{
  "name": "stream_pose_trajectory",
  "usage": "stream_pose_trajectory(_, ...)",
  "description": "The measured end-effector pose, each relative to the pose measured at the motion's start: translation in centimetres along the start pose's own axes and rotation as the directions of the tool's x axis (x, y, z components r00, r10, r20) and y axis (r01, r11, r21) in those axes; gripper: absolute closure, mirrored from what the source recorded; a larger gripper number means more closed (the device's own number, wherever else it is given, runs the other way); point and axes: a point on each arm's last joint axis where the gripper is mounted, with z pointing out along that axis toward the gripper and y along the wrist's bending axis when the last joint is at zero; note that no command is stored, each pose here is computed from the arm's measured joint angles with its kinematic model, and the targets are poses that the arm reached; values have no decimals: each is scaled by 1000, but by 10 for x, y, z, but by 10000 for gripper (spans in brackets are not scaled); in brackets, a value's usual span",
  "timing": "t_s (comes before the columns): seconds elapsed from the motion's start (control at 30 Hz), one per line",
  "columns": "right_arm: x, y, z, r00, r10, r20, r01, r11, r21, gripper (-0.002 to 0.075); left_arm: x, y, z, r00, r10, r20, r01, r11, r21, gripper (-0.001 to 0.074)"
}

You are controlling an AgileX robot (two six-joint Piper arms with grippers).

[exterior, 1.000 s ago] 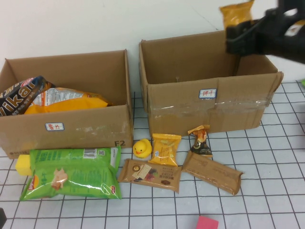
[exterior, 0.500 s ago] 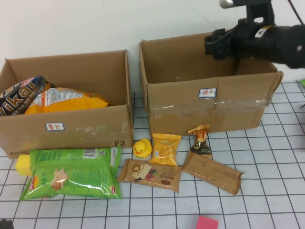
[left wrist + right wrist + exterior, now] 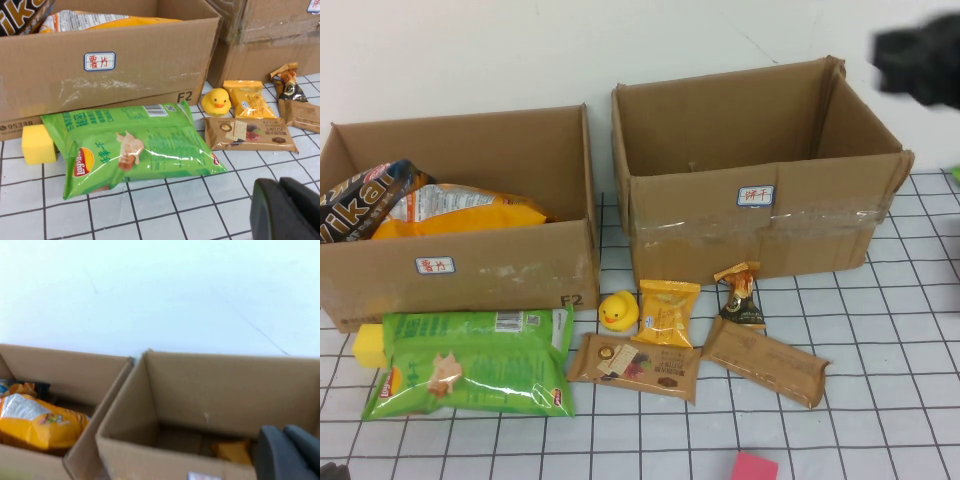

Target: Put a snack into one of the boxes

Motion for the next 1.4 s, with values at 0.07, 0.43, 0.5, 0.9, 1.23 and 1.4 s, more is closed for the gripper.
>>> stream_pose_trajectory(0.07,16,0,-31,999,6,43,-7,1000,16,725,0,0,0,1000,0,0,0,1000,0,736)
stream_pose_trajectory(0.43,75,10,-174,952,-196,236,195,980,26,726,0,0,0,1000,1,0,-1,1000,-1,736)
stream_pose_trajectory(0.5,84,13,-188,953,-215,215,220,975,-1,726,0,0,0,1000,1,0,-1,1000,-1,736)
stream_pose_trajectory(0.9,134,27,-225,954,-289,-76,268,940,-210,727,0,0,0,1000,1,0,-1,1000,-1,736)
stream_pose_trajectory(1.23,163,17,-204,944,-327,-47,317,937,-150,727,0,0,0,1000,2,0,-2,1000,-1,737)
stream_pose_trajectory(1.4,175,5,-188,950,-308,49,310,950,-35,727,0,0,0,1000,2,0,-2,1000,-1,737)
